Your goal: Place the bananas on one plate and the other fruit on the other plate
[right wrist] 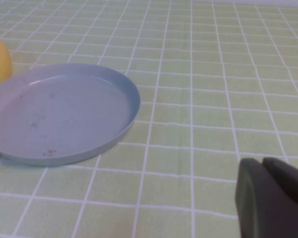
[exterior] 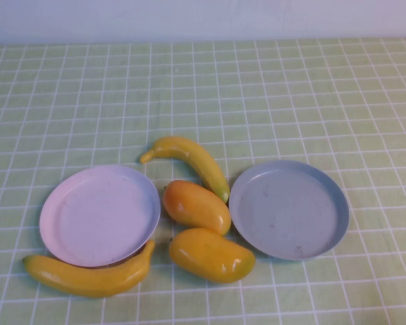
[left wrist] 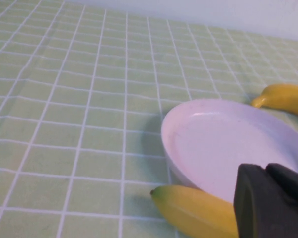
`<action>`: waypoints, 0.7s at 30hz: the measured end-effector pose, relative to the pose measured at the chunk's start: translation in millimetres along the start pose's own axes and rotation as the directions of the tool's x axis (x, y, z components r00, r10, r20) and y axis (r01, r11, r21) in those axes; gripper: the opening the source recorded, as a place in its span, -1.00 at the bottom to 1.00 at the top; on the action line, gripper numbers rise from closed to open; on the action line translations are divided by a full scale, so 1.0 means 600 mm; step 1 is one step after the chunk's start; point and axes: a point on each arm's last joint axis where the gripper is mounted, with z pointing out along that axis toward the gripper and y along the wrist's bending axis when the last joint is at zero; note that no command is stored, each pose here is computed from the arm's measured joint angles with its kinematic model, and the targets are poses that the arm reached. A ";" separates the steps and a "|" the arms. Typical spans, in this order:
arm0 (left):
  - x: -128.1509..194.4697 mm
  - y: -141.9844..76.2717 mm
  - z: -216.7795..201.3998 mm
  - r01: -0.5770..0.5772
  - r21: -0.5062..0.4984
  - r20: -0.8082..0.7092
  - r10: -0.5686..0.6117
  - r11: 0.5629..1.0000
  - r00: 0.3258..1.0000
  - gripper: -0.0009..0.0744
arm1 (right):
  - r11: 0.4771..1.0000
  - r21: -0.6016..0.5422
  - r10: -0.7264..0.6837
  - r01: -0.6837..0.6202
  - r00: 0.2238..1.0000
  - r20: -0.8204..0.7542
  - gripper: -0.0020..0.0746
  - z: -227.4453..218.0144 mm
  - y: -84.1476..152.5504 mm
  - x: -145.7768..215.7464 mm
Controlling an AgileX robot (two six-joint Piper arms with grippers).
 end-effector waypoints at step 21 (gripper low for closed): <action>-0.055 -0.022 -0.001 0.401 0.074 -0.035 -0.399 0.913 0.916 -0.98 | 1.000 0.000 0.000 0.000 1.000 0.000 -0.99 0.000 0.000 0.000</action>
